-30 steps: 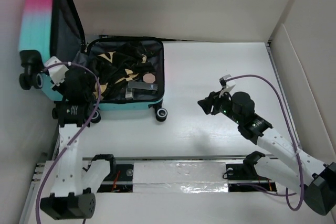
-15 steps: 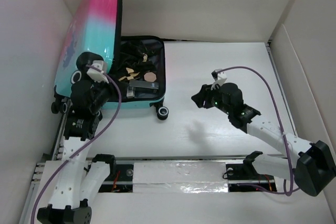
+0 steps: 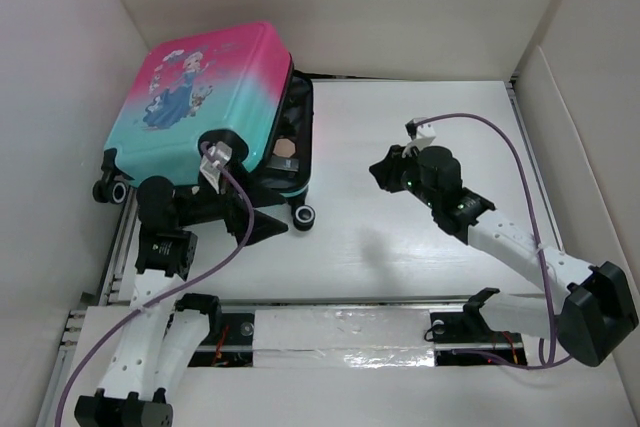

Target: Pack the luggage

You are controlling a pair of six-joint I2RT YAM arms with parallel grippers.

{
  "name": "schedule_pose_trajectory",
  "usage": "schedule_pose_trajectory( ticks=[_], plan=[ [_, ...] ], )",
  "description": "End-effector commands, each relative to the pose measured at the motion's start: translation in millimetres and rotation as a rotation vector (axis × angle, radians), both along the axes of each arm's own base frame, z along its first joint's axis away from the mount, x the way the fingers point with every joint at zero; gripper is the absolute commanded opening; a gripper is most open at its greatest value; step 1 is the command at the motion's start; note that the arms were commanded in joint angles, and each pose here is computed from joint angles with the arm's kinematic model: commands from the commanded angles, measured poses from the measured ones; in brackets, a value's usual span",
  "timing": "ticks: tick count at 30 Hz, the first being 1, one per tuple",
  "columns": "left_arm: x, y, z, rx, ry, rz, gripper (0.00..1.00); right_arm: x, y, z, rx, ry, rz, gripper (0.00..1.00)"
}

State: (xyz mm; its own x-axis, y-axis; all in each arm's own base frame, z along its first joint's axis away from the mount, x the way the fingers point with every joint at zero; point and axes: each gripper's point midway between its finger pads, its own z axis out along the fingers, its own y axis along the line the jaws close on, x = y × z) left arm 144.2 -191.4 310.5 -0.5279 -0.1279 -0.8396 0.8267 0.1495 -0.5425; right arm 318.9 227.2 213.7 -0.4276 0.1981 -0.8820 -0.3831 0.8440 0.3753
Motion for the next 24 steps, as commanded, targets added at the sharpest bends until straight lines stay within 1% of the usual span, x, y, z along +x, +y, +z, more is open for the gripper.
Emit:
schedule_pose_trajectory(
  ticks=[1,2,4,6,8,9,10,11,12,13,14,15,16,17,18,19,20,21,22,23,24],
  plan=[
    [-52,2,64,-0.051,-0.291,-0.152,0.99,7,-1,29,0.015,-0.068,-0.031,0.29],
    [-56,2,78,-0.060,-0.385,-0.154,0.99,7,-2,32,0.016,-0.074,-0.035,0.26],
    [-48,1,91,-0.068,-0.395,-0.151,0.97,6,-4,35,0.012,-0.078,-0.040,0.24],
    [-41,0,113,-0.092,-0.434,-0.136,0.96,4,-7,37,0.007,-0.087,-0.046,0.24],
    [-41,-2,132,-0.143,-0.454,-0.142,0.94,4,-11,38,-0.005,-0.093,-0.060,0.24],
    [-36,-2,140,-0.167,-0.458,-0.129,0.90,3,-13,39,-0.004,-0.100,-0.061,0.24],
    [-32,-2,161,-0.204,-0.489,-0.099,0.80,2,-13,40,-0.004,-0.105,-0.059,0.24],
    [-13,-3,166,-0.210,-0.387,-0.060,0.74,1,-11,41,0.001,-0.109,-0.044,0.23],
    [20,-5,167,-0.192,-0.398,0.011,0.70,0,-9,43,0.003,-0.114,-0.034,0.21],
    [40,-4,173,-0.182,-0.375,0.078,0.65,0,-8,44,0.001,-0.118,-0.024,0.17],
    [85,4,181,-0.170,-0.237,0.255,0.58,-3,-5,44,0.007,-0.117,0.000,0.10],
    [110,11,183,-0.148,-0.211,0.371,0.54,-3,-3,43,-0.002,-0.117,0.012,0.06],
    [137,25,181,-0.105,-0.218,0.500,0.50,-3,-3,43,-0.011,-0.121,0.019,0.04],
    [165,50,187,-0.077,-0.152,0.706,0.44,-4,-2,41,-0.017,-0.120,0.028,0.00],
    [196,67,172,-0.027,-0.093,0.817,0.41,-4,-2,40,-0.022,-0.117,0.030,0.00],
    [212,84,168,0.019,-0.094,0.917,0.37,-5,-3,40,-0.027,-0.122,0.032,0.00],
    [230,113,167,0.053,-0.065,1.098,0.30,-7,-1,40,-0.023,-0.124,0.049,0.00],
    [251,137,153,0.095,-0.036,1.200,0.29,-8,1,42,-0.018,-0.130,0.061,0.00],
    [260,151,149,0.120,-0.031,1.263,0.28,-9,2,42,-0.015,-0.133,0.070,0.00],
    [268,174,147,0.147,-0.026,1.369,0.25,-8,4,39,-0.015,-0.127,0.074,0.00],
    [286,186,131,0.181,0.011,1.407,0.24,-11,8,38,-0.008,-0.126,0.104,0.00]
  ],
)
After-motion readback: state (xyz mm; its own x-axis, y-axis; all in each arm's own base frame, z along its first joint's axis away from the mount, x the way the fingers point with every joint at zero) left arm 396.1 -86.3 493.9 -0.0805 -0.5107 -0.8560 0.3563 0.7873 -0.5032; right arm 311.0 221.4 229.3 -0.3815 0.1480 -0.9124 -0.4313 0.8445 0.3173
